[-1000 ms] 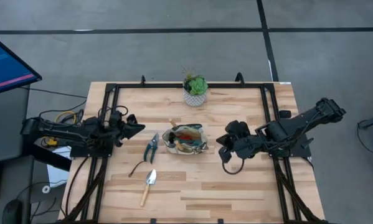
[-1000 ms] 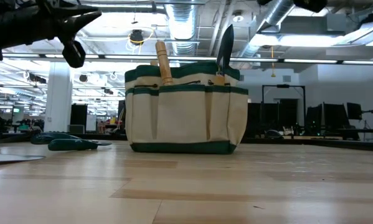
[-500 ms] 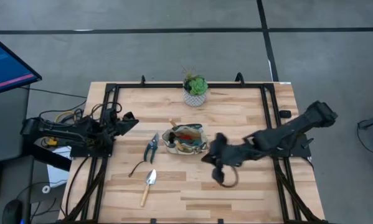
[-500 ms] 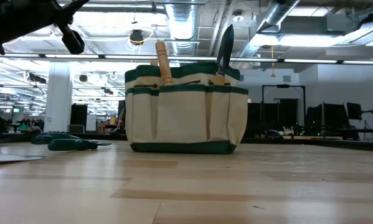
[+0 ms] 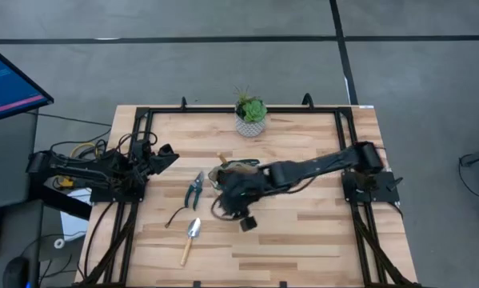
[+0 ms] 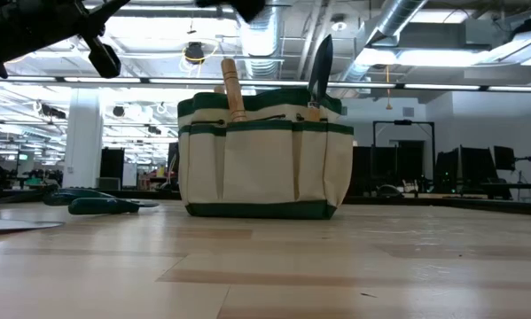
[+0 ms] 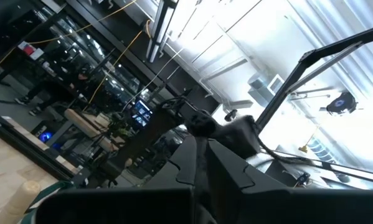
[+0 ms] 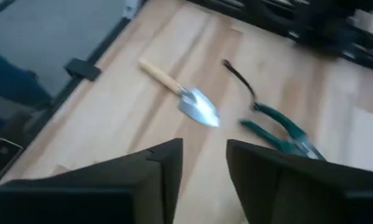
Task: Pick & Place Garden tools in Gardening bag
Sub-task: Put the trowel into the gardening bag
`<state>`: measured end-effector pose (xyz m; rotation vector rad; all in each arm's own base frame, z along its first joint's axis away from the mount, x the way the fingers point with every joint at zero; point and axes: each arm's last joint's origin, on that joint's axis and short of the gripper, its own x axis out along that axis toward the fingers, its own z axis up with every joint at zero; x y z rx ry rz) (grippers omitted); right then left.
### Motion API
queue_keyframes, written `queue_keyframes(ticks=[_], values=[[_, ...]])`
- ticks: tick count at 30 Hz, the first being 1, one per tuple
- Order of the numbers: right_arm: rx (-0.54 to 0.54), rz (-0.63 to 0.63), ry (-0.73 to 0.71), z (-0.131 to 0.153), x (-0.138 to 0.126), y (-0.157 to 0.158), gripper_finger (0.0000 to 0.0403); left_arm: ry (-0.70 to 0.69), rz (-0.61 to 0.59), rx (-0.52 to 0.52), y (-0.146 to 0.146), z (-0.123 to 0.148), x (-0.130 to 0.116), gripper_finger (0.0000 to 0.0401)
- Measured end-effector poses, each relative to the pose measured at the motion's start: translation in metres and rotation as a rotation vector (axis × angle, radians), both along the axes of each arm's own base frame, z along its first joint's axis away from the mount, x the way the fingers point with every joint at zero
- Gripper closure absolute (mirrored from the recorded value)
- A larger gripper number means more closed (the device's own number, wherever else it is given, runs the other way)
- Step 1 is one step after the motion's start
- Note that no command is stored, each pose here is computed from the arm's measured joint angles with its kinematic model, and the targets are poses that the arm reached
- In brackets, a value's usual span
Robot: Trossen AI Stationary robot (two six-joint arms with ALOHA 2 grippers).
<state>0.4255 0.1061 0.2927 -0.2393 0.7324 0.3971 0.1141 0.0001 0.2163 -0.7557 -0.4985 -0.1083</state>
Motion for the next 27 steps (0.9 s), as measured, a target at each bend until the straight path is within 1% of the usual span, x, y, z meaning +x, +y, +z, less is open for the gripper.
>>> queue_keyframes(ticks=[3, 9, 11, 13, 17, 19, 22, 23, 25, 27], values=[[0.014, 0.06, 0.016, -0.003, 0.018, 0.016, 0.0264, 0.0, 0.0, 0.001, 0.0, 0.0, 0.0, 0.0393], [-0.015, 0.156, -0.029, -0.011, 0.048, 0.05, 0.0233, 0.0, -0.001, 0.001, 0.0, 0.0, 0.0, 0.0393], [-0.015, 0.163, -0.049, -0.013, 0.056, 0.059, 0.0226, -0.001, -0.001, 0.001, 0.0, 0.0, 0.0, 0.0393], [-0.017, 0.173, -0.037, -0.02, 0.063, 0.066, 0.0221, 0.0, -0.001, 0.001, 0.0, 0.0, 0.0, 0.0393], [-0.025, 0.196, -0.072, -0.026, 0.078, 0.077, 0.0219, 0.0, -0.001, 0.001, 0.0, 0.0, 0.0, 0.0393], [-0.019, 0.19, -0.093, -0.035, 0.083, 0.078, 0.0223, 0.002, -0.001, 0.002, 0.0, 0.0, 0.0, 0.0393], [-0.005, 0.167, -0.055, -0.049, 0.087, 0.077, 0.023, 0.003, -0.001, 0.002, 0.0, 0.0, 0.0, 0.0393], [-0.008, 0.16, -0.023, -0.052, 0.086, 0.076, 0.0232, 0.003, 0.0, 0.001, 0.0, 0.0, 0.0, 0.0393], [0.003, 0.155, 0.014, -0.054, 0.084, 0.075, 0.0234, 0.002, -0.001, 0.002, 0.0, 0.0, 0.0, 0.0393], [0.012, 0.147, 0.043, -0.05, 0.08, 0.074, 0.0235, 0.001, -0.001, 0.001, 0.0, 0.0, 0.0, 0.0393]])
